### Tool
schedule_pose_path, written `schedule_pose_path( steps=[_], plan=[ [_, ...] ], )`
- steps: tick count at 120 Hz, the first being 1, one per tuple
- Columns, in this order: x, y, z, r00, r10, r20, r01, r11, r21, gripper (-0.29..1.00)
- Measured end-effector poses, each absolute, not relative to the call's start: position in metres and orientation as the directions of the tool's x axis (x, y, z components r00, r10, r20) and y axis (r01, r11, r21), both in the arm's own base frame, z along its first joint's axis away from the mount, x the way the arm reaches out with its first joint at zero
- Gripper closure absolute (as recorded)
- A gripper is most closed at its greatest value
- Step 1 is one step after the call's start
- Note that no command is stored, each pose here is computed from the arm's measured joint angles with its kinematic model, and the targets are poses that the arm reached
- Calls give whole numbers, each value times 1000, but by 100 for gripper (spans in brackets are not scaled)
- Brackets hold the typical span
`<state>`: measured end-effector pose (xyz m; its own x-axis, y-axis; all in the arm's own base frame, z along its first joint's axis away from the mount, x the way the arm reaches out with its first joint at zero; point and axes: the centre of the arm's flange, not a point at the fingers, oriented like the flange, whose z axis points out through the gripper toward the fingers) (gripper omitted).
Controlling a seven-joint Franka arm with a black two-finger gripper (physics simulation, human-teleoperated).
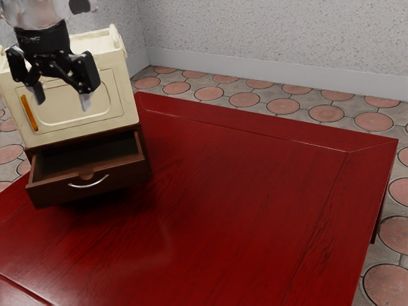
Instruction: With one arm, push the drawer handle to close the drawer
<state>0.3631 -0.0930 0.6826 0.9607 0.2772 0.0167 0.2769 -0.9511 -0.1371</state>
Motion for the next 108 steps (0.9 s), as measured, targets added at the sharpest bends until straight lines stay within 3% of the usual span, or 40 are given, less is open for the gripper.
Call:
schedule_pose_path(
  steps=[17,29,43,58,72,89,108],
  plan=[
    [377,-90,559,904,426,36,425,-885,-189,3],
    [394,-69,522,843,533,71,537,-828,-160,23],
    [408,-61,510,788,606,110,616,-779,-116,49],
    [418,-45,513,717,678,162,695,-714,-84,64],
    [416,-46,526,681,703,206,726,-686,-59,71],
    [410,-53,527,669,702,246,738,-666,-108,75],
    [406,-47,499,628,747,218,777,-615,-131,77]
  ],
)
